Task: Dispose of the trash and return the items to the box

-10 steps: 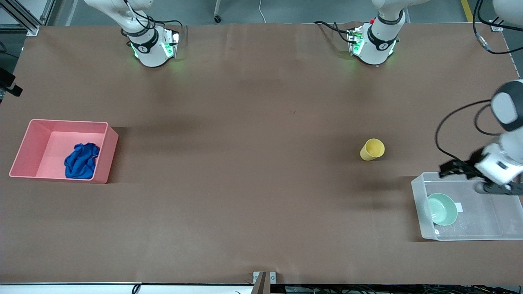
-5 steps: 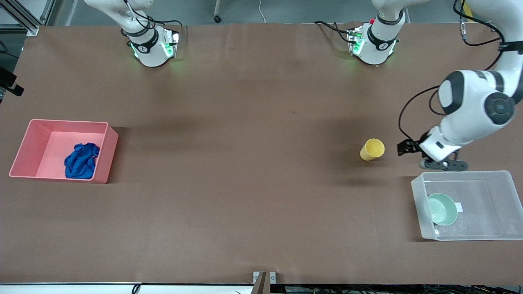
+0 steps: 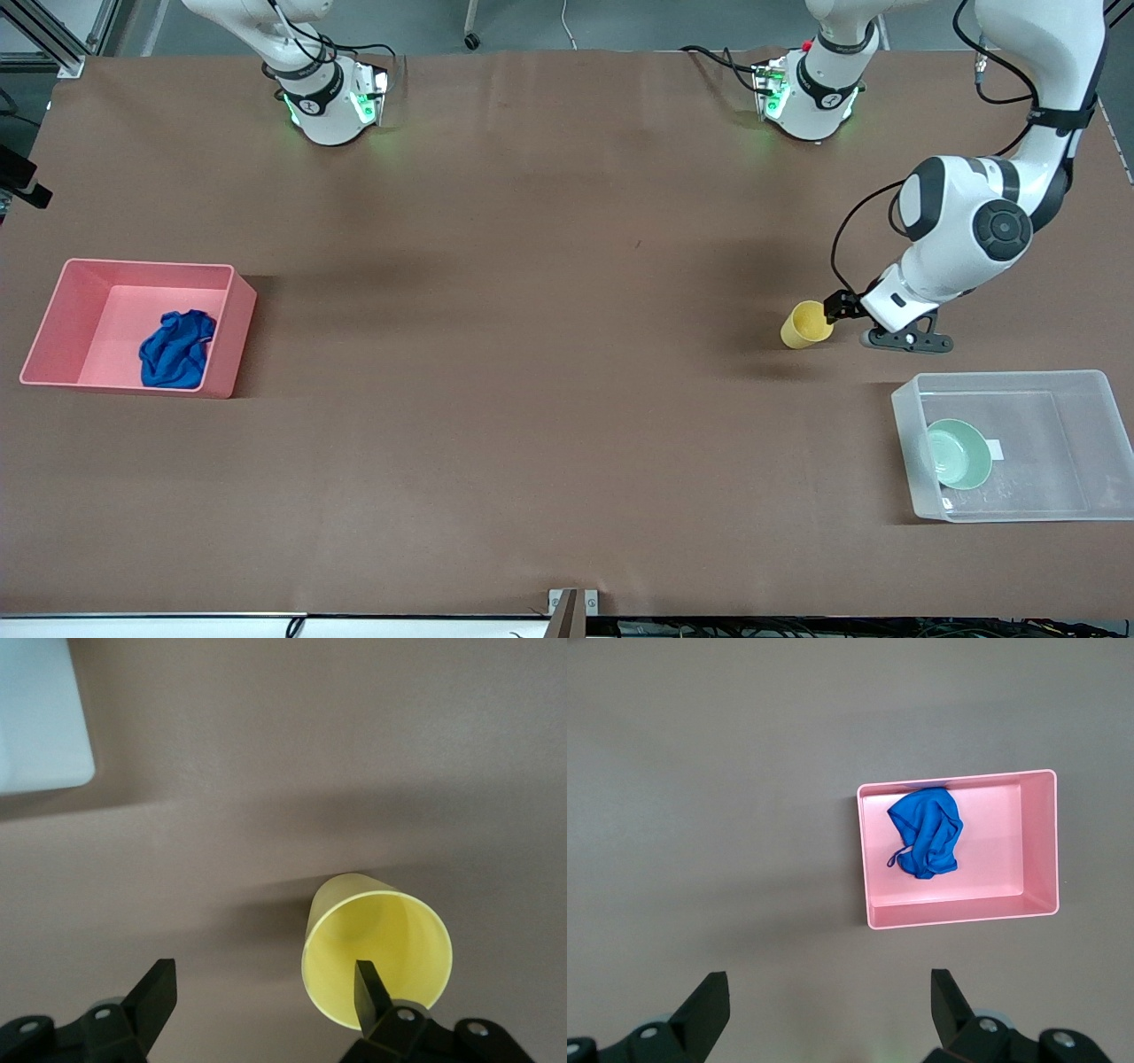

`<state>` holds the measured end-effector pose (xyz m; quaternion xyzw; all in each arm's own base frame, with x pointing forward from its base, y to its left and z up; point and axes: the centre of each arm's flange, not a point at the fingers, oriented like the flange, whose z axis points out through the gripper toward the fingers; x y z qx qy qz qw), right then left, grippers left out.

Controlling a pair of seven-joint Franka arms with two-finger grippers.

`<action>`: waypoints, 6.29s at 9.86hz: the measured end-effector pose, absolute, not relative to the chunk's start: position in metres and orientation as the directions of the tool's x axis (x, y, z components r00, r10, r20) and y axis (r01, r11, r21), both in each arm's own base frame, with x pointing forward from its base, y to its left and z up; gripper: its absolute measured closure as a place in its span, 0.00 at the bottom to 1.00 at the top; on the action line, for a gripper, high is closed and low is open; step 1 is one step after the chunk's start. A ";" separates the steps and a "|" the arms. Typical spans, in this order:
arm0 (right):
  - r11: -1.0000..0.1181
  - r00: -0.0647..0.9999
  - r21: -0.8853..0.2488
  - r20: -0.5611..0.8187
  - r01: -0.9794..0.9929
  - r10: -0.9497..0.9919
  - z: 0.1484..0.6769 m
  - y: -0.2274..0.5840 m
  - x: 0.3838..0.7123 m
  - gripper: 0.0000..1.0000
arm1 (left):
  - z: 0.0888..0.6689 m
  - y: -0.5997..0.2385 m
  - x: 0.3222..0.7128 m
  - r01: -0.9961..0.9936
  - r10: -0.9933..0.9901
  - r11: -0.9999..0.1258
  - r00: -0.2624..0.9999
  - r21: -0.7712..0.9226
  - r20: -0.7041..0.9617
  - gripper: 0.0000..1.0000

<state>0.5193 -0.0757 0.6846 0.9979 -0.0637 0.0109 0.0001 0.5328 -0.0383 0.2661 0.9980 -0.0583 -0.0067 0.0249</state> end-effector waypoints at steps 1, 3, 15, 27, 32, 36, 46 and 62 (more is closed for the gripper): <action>-0.992 0.992 -0.001 0.022 -0.127 -0.127 0.685 -0.076 0.519 0.00 | 0.258 -0.039 0.533 -0.115 -0.116 -0.992 0.993 0.056 -0.011 0.11; -0.992 0.992 -0.001 0.022 -0.127 -0.127 0.685 -0.076 0.519 0.00 | 0.246 -0.040 0.532 -0.115 -0.116 -0.991 0.993 0.063 -0.012 0.12; -0.992 0.992 -0.001 0.020 -0.127 -0.127 0.684 -0.076 0.519 0.00 | 0.240 -0.053 0.538 -0.111 -0.109 -0.991 0.994 0.078 0.031 0.97; -0.992 0.991 -0.001 0.019 -0.129 -0.129 0.684 -0.077 0.519 0.00 | 0.390 0.131 0.720 -0.210 -0.202 -0.976 0.970 0.054 0.132 0.97; -0.992 0.991 -0.001 0.019 -0.129 -0.129 0.684 -0.077 0.519 0.00 | 0.287 0.164 0.737 -0.251 -0.244 -0.966 0.965 0.056 0.098 0.97; -0.992 0.991 -0.001 0.019 -0.129 -0.129 0.684 -0.077 0.519 0.00 | 0.265 0.163 0.741 -0.250 -0.242 -0.967 0.963 0.053 0.117 0.68; -0.991 0.991 -0.001 0.017 -0.131 -0.131 0.683 -0.078 0.520 0.00 | 0.542 0.032 0.681 -0.182 -0.178 -0.983 0.977 0.031 0.118 0.00; -0.991 0.991 -0.001 0.015 -0.134 -0.134 0.683 -0.079 0.520 0.00 | 0.697 -0.054 0.515 -0.152 -0.154 -0.987 0.988 -0.047 0.033 0.00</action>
